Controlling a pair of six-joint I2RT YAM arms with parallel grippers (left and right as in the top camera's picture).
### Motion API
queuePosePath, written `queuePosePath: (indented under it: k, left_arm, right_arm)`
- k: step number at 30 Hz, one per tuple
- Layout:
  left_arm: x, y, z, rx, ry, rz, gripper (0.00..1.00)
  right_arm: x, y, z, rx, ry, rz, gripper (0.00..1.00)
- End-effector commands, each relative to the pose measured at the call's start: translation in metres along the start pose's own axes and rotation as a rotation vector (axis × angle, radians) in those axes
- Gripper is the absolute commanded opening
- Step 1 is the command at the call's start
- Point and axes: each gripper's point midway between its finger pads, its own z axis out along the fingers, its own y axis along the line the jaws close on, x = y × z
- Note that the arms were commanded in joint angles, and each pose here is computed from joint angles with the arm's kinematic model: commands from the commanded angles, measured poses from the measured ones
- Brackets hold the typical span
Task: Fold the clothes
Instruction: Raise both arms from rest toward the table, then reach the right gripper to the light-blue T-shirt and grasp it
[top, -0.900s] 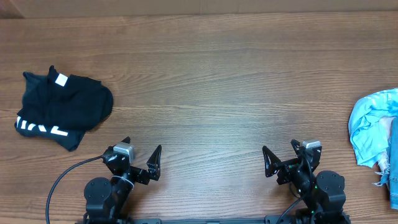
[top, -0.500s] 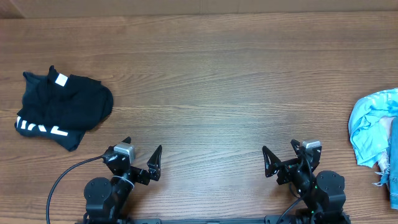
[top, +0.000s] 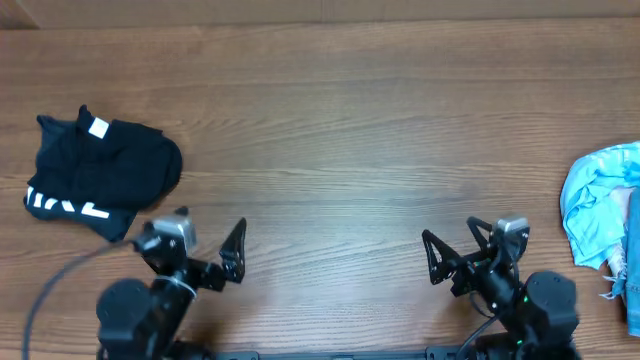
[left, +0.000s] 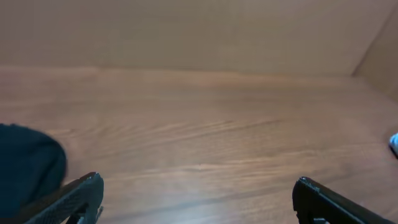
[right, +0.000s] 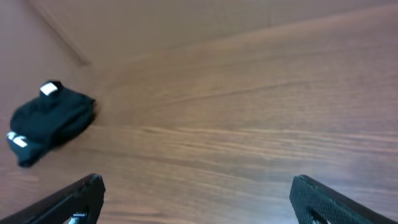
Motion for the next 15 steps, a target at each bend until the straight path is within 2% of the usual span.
queuePosePath:
  k: [1,3,5,6,8,10,12,15]
  left_arm:
    - [-0.051,0.010,0.010,-0.095,0.105,-0.009,1.00]
    - [-0.070,0.011,0.022,-0.119,0.245,-0.044,1.00]
    - [-0.074,0.015,0.032,-0.143,0.421,-0.056,1.00]
    - [-0.070,0.018,0.038,-0.157,0.527,-0.081,1.00]
    - [-0.061,0.020,0.048,-0.160,0.650,-0.105,1.00]
    - [-0.040,0.014,0.066,-0.098,0.763,-0.172,1.00]
    - [-0.014,0.020,0.076,-0.105,0.889,-0.213,1.00]
    - [0.011,0.013,0.070,-0.069,1.034,-0.280,1.00]
  right_arm:
    - [-0.032,0.001,0.003,0.074,0.108,0.076,1.00]
    - [-0.037,-0.009,0.012,0.184,0.288,0.156,1.00]
    - [-0.046,-0.011,0.025,0.237,0.460,0.206,1.00]
    - [-0.053,-0.011,0.031,0.258,0.542,0.211,1.00]
    - [-0.060,-0.008,0.052,0.242,0.637,0.259,1.00]
    - [-0.053,-0.009,0.073,0.210,0.753,0.271,1.00]
    - [-0.050,-0.036,0.084,0.344,0.759,0.408,1.00]
    - [-0.072,-0.115,0.072,0.577,0.599,0.610,1.00]
